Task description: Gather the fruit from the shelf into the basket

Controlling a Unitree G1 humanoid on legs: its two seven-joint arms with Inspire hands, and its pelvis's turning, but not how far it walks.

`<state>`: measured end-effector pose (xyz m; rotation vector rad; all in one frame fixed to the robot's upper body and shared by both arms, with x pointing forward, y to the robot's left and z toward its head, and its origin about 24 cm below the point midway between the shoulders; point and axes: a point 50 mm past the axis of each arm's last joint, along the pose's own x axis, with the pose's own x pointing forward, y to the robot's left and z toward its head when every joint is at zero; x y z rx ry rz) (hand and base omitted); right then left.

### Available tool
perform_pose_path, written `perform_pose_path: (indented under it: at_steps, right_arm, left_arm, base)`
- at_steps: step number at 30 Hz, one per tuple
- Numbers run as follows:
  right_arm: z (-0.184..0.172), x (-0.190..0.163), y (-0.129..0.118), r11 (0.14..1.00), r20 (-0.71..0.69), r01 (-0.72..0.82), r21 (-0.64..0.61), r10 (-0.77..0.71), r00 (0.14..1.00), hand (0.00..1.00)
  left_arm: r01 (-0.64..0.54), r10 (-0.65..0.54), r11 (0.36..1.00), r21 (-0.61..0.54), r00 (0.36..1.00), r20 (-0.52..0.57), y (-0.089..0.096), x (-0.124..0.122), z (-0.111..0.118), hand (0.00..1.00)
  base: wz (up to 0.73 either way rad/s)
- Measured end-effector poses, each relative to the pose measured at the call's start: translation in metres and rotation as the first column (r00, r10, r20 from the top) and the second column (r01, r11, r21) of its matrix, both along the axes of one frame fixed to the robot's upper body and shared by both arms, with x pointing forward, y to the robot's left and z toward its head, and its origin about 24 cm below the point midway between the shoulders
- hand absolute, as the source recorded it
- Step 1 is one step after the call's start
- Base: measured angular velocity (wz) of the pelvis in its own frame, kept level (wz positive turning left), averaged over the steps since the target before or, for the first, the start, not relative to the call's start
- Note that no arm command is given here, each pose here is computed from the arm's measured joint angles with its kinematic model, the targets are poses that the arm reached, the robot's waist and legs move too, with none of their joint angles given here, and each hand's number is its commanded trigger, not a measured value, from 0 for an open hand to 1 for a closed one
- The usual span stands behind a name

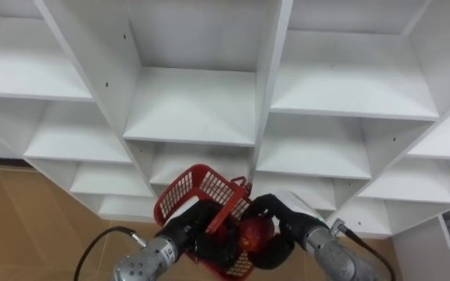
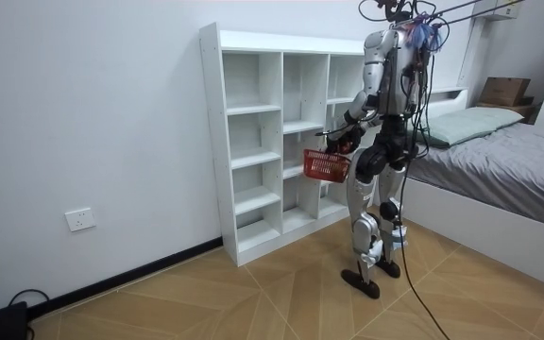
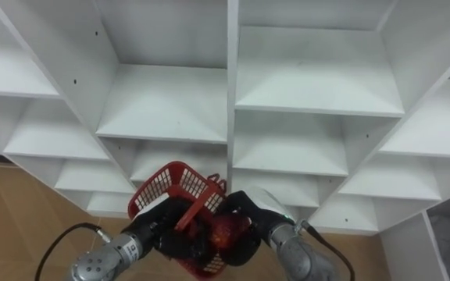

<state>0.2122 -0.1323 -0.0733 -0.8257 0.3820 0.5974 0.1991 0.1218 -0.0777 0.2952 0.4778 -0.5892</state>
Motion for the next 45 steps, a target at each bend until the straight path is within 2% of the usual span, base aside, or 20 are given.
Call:
perform_pose_path:
  at_steps: [6, 7, 8, 9, 14, 29, 45]
  right_arm:
    - [0.001, 0.002, 0.001, 1.0, 0.001, -0.005, -0.007, 0.005, 1.0, 1.0]
    - [0.001, 0.003, 0.001, 1.0, 0.001, -0.005, -0.006, 0.005, 1.0, 0.69]
    - [0.001, 0.003, 0.001, 1.0, 0.002, -0.005, -0.005, 0.005, 1.0, 0.07]
    - [0.001, 0.003, 0.002, 1.0, 0.002, -0.005, -0.005, 0.005, 1.0, 0.0]
    - [0.001, 0.003, 0.002, 1.0, -0.002, 0.001, 0.006, -0.001, 1.0, 0.0]
    - [0.008, 0.01, 0.018, 0.988, -0.016, 0.042, 0.148, -0.04, 0.999, 0.0]
    - [0.007, 0.009, 0.018, 0.989, -0.021, 0.037, 0.146, -0.035, 0.999, 0.0]
  left_arm:
    - [0.009, -0.009, 1.0, 0.002, 1.0, 0.003, -0.001, 0.0, 0.0, 1.0]
    - [0.009, -0.009, 1.0, 0.002, 1.0, 0.004, -0.001, 0.0, 0.001, 1.0]
    - [0.009, -0.009, 1.0, 0.003, 1.0, 0.006, -0.001, 0.0, 0.001, 1.0]
    - [0.009, -0.009, 1.0, 0.003, 1.0, 0.006, -0.001, 0.0, 0.001, 1.0]
    - [0.01, -0.01, 1.0, 0.006, 1.0, 0.007, 0.0, 0.0, 0.001, 1.0]
    - [0.031, -0.031, 1.0, 0.0, 1.0, 0.005, -0.006, -0.001, 0.001, 1.0]
    - [0.03, -0.03, 1.0, -0.003, 1.0, 0.005, -0.007, -0.001, 0.001, 1.0]
  base:
    - [0.0]
    - [0.0]
    - [0.0]
    - [0.0]
    - [0.0]
    - [0.0]
    - [0.0]
